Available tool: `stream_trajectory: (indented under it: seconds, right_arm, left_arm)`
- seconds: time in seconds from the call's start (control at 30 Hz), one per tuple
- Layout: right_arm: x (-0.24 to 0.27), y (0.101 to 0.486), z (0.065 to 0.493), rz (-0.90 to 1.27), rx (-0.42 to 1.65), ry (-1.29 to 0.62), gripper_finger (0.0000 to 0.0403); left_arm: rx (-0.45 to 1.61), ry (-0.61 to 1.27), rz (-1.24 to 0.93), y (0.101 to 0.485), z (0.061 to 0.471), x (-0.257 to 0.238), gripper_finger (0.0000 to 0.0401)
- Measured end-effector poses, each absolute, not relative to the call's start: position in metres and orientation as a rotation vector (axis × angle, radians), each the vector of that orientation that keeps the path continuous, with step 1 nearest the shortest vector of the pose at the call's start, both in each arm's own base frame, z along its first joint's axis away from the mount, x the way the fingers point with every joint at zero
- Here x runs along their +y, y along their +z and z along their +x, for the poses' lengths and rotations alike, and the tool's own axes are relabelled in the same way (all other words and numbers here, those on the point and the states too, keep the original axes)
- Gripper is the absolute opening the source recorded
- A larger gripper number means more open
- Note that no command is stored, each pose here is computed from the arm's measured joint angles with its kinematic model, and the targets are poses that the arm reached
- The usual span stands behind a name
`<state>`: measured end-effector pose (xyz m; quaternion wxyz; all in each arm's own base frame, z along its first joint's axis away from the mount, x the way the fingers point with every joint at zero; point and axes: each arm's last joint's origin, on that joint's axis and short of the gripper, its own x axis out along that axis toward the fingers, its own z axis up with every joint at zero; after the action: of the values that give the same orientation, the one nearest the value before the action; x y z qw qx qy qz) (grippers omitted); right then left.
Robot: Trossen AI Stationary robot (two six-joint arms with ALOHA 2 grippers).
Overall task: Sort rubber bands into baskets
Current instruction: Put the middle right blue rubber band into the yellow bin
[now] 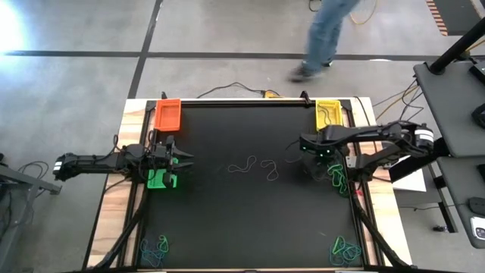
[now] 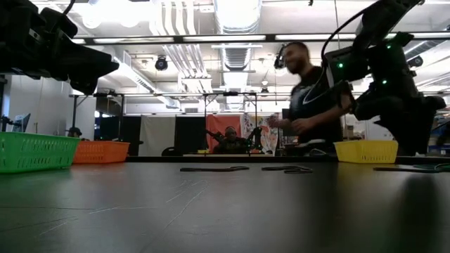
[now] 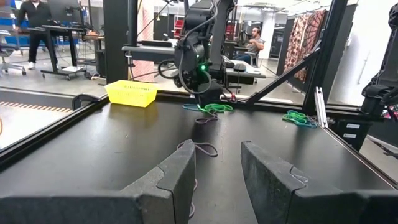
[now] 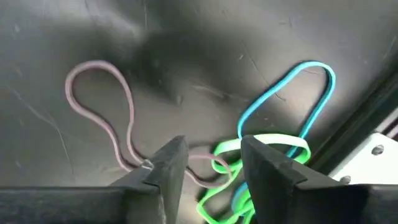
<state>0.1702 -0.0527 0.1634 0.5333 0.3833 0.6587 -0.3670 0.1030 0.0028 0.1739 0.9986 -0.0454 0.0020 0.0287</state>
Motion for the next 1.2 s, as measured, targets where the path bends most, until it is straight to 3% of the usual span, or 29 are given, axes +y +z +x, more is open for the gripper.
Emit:
stream_trajectory:
  seconds: [0.27, 0.73, 1.03, 1.2]
  right_arm:
    - [-0.063, 0.133, 0.152, 1.003, 1.735, -0.866, 0.0137]
    - [-0.070, 0.148, 0.162, 1.011, 1.710, -0.748, 0.0114]
    - [-0.084, 0.146, 0.160, 0.948, 1.640, -0.869, 0.0114]
    - [-0.099, 0.140, 0.149, 1.048, 1.606, -0.896, 0.0114]
  left_arm:
    - [0.004, 0.058, -0.091, 0.174, 0.103, 0.003, 0.0115]
    - [0.004, 0.058, -0.091, 0.174, 0.103, 0.003, 0.0115]
    - [0.004, 0.058, -0.091, 0.174, 0.103, 0.003, 0.0115]
    - [0.004, 0.057, -0.091, 0.174, 0.103, 0.003, 0.0115]
